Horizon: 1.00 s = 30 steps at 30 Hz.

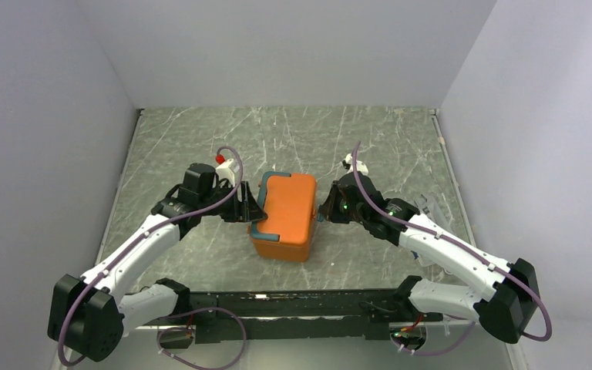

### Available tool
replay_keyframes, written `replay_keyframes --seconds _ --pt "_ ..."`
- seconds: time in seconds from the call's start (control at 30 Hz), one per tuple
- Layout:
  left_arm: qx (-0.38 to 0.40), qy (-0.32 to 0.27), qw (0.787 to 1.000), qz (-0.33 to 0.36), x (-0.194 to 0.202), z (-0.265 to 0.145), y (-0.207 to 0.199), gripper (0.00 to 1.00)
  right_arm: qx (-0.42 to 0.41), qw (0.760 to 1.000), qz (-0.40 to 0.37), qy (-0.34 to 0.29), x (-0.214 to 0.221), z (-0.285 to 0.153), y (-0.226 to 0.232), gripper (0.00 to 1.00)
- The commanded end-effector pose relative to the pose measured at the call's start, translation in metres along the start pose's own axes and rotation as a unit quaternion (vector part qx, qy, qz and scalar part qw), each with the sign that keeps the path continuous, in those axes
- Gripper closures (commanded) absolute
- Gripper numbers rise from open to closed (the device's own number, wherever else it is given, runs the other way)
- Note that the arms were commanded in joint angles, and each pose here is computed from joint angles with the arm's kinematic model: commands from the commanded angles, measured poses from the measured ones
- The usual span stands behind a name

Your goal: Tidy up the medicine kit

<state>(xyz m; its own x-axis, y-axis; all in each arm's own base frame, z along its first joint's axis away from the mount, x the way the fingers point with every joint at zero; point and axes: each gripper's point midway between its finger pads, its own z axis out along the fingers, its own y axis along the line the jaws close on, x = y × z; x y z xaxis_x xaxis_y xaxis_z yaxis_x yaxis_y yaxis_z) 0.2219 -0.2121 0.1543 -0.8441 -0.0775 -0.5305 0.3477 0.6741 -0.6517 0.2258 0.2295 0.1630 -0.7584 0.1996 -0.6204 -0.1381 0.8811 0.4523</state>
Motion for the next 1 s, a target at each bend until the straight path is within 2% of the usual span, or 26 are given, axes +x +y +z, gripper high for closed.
replay_keyframes --seconds 0.0,0.33,0.97 --pt "0.001 0.000 1.000 0.017 -0.0041 0.0034 -0.0020 0.37 -0.081 0.996 -0.015 -0.016 -0.0193 -0.0154 0.0419 0.87" --pt "0.001 0.005 1.000 0.017 -0.0015 0.0060 -0.0022 0.37 -0.075 0.997 -0.018 -0.017 -0.0198 -0.0141 0.0398 0.76" --pt "0.001 0.010 1.000 0.020 0.0000 0.0074 -0.0045 0.37 -0.081 0.997 -0.008 -0.016 -0.0146 -0.0113 0.0389 0.66"
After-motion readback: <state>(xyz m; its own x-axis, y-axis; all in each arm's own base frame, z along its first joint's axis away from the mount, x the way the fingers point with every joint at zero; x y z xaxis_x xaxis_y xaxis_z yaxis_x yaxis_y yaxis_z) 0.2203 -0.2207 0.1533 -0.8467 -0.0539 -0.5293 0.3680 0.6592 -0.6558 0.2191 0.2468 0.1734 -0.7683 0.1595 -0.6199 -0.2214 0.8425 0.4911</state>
